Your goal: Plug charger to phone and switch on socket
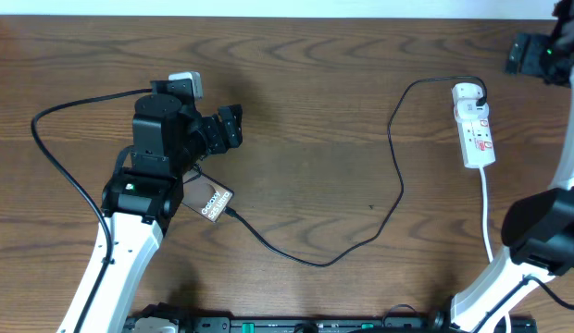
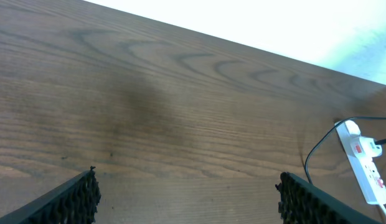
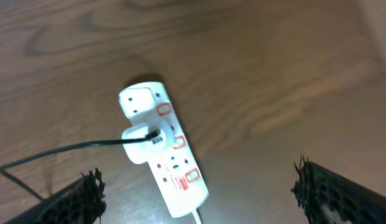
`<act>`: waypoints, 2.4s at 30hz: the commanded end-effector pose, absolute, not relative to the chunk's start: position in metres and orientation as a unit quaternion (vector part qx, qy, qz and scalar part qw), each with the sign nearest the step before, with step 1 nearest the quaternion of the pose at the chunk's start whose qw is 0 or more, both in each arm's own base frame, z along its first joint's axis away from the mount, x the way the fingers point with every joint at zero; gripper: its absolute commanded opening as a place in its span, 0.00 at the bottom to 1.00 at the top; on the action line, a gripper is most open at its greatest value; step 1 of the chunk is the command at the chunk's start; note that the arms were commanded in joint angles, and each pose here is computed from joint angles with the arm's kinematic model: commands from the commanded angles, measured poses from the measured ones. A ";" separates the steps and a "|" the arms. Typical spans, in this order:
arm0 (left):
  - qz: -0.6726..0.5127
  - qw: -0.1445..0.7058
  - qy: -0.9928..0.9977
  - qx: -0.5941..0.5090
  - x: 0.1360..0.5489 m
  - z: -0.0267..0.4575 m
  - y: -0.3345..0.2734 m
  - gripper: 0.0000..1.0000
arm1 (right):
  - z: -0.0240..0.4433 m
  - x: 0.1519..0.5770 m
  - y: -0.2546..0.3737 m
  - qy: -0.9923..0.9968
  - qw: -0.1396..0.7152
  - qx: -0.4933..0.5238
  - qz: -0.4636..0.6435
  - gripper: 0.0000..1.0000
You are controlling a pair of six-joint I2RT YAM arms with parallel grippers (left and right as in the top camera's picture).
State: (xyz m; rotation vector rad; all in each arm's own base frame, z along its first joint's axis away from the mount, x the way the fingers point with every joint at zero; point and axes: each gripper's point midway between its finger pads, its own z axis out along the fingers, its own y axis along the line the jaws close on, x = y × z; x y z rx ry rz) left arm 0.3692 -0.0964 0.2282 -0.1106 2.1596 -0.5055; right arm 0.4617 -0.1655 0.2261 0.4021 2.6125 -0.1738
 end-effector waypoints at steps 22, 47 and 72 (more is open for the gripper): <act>-0.191 0.443 0.875 -0.040 0.368 0.228 -0.094 0.89 | 0.092 0.462 -0.118 0.966 0.239 0.018 0.098 0.99; -0.191 0.442 0.876 -0.040 0.368 0.228 -0.094 0.89 | 0.064 0.462 -0.103 0.959 0.247 0.048 0.130 0.99; -0.189 0.433 0.881 -0.041 0.365 0.223 -0.093 0.89 | 0.040 0.462 -0.098 0.965 0.223 0.049 0.128 0.99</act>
